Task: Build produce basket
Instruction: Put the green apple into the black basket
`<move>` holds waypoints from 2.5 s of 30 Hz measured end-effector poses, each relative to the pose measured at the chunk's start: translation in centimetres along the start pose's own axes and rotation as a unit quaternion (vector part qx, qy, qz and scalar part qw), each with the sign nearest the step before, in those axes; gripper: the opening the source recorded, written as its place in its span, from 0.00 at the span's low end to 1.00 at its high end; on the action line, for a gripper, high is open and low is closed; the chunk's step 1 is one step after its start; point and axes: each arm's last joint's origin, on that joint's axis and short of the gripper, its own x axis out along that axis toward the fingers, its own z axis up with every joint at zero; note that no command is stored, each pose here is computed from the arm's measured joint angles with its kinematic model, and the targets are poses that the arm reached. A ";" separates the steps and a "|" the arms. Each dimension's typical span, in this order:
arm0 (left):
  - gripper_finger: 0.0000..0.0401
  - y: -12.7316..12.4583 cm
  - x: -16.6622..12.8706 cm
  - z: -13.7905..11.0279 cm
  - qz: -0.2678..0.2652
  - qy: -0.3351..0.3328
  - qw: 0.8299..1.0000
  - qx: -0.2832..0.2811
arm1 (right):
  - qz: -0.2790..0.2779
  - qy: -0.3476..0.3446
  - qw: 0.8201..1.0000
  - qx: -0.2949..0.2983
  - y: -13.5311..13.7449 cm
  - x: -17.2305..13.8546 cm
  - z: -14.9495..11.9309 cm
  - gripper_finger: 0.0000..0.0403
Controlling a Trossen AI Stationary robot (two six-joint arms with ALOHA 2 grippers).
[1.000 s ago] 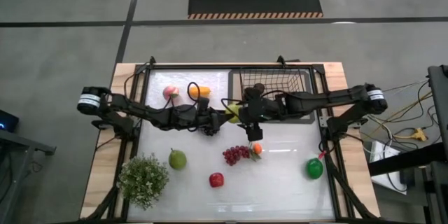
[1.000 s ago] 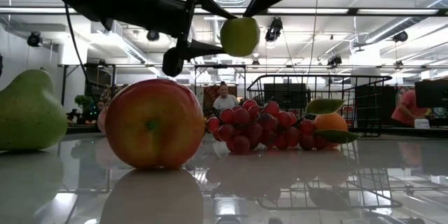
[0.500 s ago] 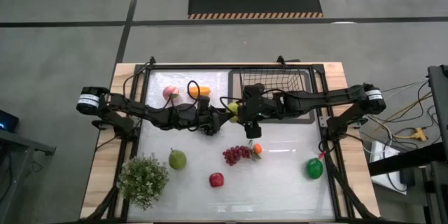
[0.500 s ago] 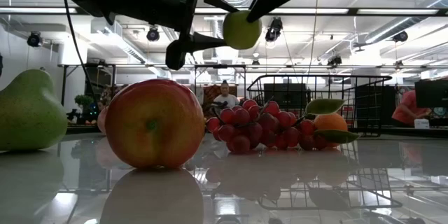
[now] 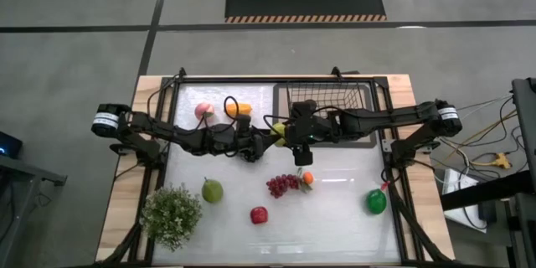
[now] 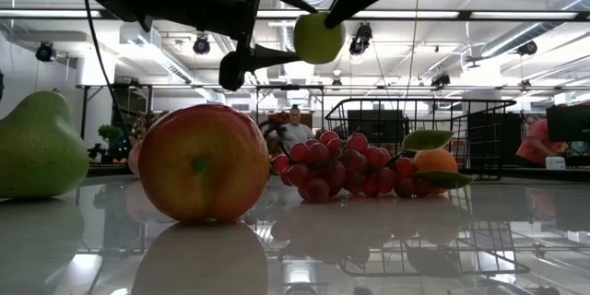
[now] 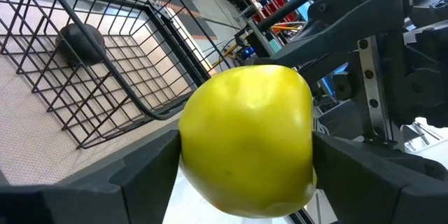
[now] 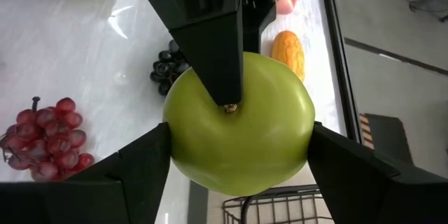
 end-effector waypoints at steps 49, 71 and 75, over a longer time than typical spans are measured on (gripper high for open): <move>0.75 -2.4 -2.3 4.8 -0.036 -0.099 0.968 0.227 | -0.164 0.138 0.849 0.483 -10.8 -0.6 -17.3 0.72; 0.75 -2.3 -2.3 4.8 -0.036 -0.098 0.968 0.227 | -0.191 0.190 0.817 0.510 -12.6 3.9 -20.6 0.72; 0.75 -2.2 -2.3 4.7 -0.034 -0.096 0.969 0.227 | -0.209 0.204 0.814 0.502 -12.8 4.5 -20.8 0.72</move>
